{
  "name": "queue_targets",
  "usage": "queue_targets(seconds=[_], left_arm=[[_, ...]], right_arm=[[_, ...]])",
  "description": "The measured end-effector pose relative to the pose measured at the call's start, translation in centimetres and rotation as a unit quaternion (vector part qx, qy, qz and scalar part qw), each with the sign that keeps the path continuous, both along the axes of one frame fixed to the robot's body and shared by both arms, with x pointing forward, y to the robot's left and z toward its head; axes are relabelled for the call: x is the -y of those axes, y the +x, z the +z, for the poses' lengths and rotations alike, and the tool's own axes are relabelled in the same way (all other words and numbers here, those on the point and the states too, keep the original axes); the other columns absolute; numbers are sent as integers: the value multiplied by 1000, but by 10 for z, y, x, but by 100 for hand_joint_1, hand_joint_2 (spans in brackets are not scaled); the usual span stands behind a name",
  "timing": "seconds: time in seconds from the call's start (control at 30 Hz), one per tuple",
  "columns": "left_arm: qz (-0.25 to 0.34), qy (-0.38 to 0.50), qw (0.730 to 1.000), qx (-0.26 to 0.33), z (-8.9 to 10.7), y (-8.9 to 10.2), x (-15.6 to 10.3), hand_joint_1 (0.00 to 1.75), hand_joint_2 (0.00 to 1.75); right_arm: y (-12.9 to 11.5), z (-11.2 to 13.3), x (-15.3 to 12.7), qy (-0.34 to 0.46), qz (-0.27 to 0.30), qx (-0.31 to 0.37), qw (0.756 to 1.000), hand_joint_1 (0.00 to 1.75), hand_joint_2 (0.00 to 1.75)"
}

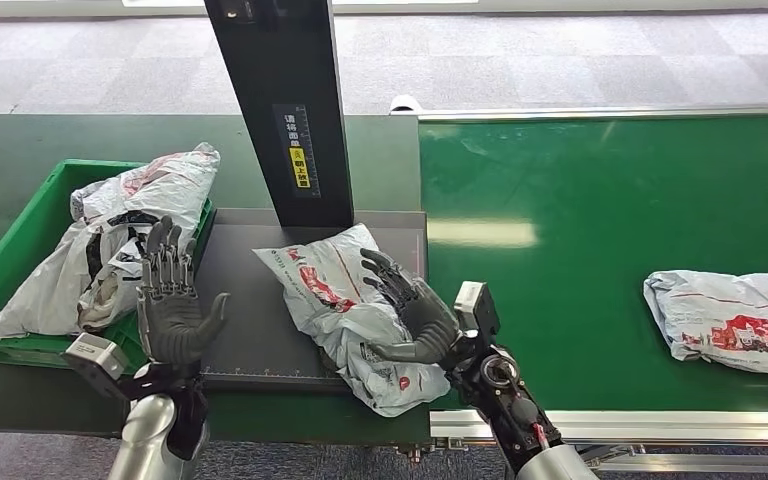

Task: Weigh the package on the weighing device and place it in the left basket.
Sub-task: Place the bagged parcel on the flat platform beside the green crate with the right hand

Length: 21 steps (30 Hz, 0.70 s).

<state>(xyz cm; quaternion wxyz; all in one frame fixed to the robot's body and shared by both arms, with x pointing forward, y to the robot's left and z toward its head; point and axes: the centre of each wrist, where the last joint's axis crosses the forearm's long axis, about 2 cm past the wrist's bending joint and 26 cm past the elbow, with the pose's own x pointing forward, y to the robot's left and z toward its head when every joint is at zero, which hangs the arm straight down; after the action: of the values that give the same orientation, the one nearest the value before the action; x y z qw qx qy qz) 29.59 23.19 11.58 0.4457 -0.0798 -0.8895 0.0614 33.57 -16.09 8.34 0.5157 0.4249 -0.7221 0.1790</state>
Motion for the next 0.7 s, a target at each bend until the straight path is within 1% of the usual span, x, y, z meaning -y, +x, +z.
queue_targets(seconds=[0.13, 0.27, 0.43, 0.5, 0.57, 0.7], left_arm=[[1, 1, 1000, -5, -3, -3, -2, 0, 175], [1, 2, 1000, -6, -4, -3, -3, 0, 175], [1, 5, 1000, -8, -6, -5, -5, 0, 175], [0, 9, 1000, -10, -7, -7, -5, 0, 175], [0, 12, 1000, -12, -9, -8, -7, 0, 175], [-4, 21, 1000, -14, -12, -14, -9, 0, 175]], right_arm=[[-3, 3, 8, 82, 29, -31, 996, 0, 175], [-4, 3, 14, 105, 31, -38, 993, 0, 175], [-3, 9, 20, 180, 33, -58, 981, 0, 175], [-2, 13, 24, 194, 21, -57, 979, 0, 175], [0, 14, 30, 188, -1, -53, 981, 0, 175], [0, 12, 50, 139, -82, -31, 986, 0, 175]])
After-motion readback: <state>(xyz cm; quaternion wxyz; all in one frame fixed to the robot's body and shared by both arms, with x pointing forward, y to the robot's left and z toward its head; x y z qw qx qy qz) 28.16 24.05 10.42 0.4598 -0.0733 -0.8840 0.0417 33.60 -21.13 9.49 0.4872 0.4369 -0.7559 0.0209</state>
